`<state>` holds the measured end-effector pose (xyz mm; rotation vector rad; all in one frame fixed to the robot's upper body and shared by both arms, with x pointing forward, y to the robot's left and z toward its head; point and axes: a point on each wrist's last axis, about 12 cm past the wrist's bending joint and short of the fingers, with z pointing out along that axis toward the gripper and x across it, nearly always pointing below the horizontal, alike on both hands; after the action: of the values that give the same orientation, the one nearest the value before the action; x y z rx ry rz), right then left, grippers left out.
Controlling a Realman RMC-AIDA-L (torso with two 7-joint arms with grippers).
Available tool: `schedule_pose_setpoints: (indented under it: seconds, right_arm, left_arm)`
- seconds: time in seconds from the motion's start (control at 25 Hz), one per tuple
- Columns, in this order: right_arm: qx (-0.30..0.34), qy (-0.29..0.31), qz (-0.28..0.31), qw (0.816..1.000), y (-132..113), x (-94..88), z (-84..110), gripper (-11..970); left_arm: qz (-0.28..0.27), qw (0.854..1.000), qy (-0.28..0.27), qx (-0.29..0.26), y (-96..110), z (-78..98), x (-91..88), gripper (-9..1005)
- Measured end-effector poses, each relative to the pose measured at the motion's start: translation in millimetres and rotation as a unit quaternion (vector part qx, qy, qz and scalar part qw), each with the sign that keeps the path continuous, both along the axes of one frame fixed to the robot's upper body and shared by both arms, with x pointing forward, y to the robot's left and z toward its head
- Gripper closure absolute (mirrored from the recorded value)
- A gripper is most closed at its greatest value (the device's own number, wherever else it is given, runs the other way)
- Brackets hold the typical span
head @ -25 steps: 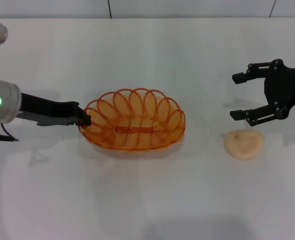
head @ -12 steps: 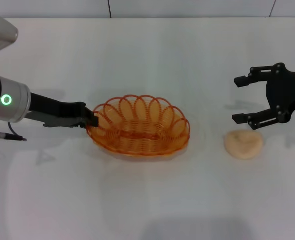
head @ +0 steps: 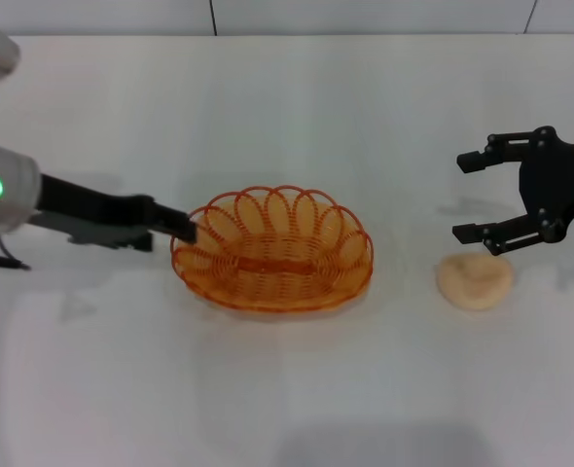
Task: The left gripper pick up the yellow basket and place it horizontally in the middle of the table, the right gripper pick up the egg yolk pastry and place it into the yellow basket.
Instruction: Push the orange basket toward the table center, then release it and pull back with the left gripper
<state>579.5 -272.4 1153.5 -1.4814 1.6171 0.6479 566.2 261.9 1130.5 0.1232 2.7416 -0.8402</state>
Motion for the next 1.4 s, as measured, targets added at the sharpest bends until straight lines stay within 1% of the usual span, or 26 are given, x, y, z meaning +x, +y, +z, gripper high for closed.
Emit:
schedule_pose_setpoints:
  seconds: [0.16, 0.24, 0.32, 0.4, 0.48, 0.52, 0.6, 0.68, 0.8, 0.88, 1.0, 1.08, 1.24, 1.32, 1.4]
  right_arm:
    - [0.001, 0.005, -0.004, 1.000, -1.7, -0.5, 0.1, 118]
    - [0.002, 0.010, -0.009, 1.000, -2.6, -0.3, 0.8, 118]
    - [0.002, 0.018, -0.016, 1.000, -4.3, 0.4, 1.6, 118]
    - [0.001, 0.024, -0.024, 0.999, -6.4, 1.4, 3.2, 118]
    - [-0.007, 0.031, -0.030, 0.999, -8.0, 2.2, 5.4, 117]
    - [-0.017, 0.038, -0.033, 0.999, -8.0, 3.5, 7.4, 117]
    - [-0.042, 0.057, -0.035, 0.997, -7.0, 5.2, 10.7, 117]
    - [-0.061, 0.078, -0.028, 0.995, -4.5, 5.4, 13.4, 117]
    - [-0.083, 0.115, -0.016, 0.990, 1.0, 5.9, 19.1, 117]
    - [-0.098, 0.133, -0.017, 0.986, 3.3, 7.2, 21.3, 118]
    - [-0.117, 0.151, -0.023, 0.981, 11.7, 11.8, 24.6, 118]
    - [-0.123, 0.158, -0.022, 0.979, 20.2, 14.5, 26.9, 119]
    - [-0.144, 0.165, -0.014, 0.976, 41.1, 17.8, 27.6, 120]
    - [-0.153, 0.163, -0.013, 0.975, 47.5, 19.4, 27.3, 120]
    - [-0.157, 0.162, -0.015, 0.974, 50.3, 20.7, 27.9, 127]
  left_arm:
    - [0.003, 0.999, -0.032, 0.009, 15.5, 20.9, -1.0, 416]
    - [-0.002, 0.998, -0.060, 0.007, 22.3, 33.7, -1.7, 375]
    - [-0.019, 0.995, -0.097, 0.001, 27.4, 46.6, -2.5, 327]
    - [-0.042, 0.990, -0.136, -0.009, 32.3, 54.5, -4.5, 272]
    - [-0.075, 0.978, -0.192, -0.025, 38.3, 59.6, -7.9, 217]
    - [-0.096, 0.969, -0.224, -0.032, 40.9, 59.8, -10.7, 190]
    - [-0.133, 0.950, -0.280, -0.039, 45.3, 57.3, -16.7, 188]
    - [-0.172, 0.925, -0.336, -0.037, 48.0, 52.8, -23.1, 186]
    - [-0.219, 0.895, -0.387, -0.028, 47.6, 45.3, -28.9, 184]
    - [-0.256, 0.879, -0.403, -0.019, 44.9, 37.9, -31.1, 184]
    - [-0.297, 0.864, -0.407, -0.017, 43.7, 26.8, -35.8, 183]
    - [-0.312, 0.862, -0.400, -0.014, 44.6, 19.6, -38.6, 182]
    - [-0.335, 0.867, -0.368, 0.001, 44.6, 4.6, -45.6, 182]
    - [-0.351, 0.864, -0.360, -0.001, 41.9, -1.8, -51.8, 181]
    - [-0.364, 0.858, -0.364, -0.007, 39.1, -4.1, -56.2, 180]
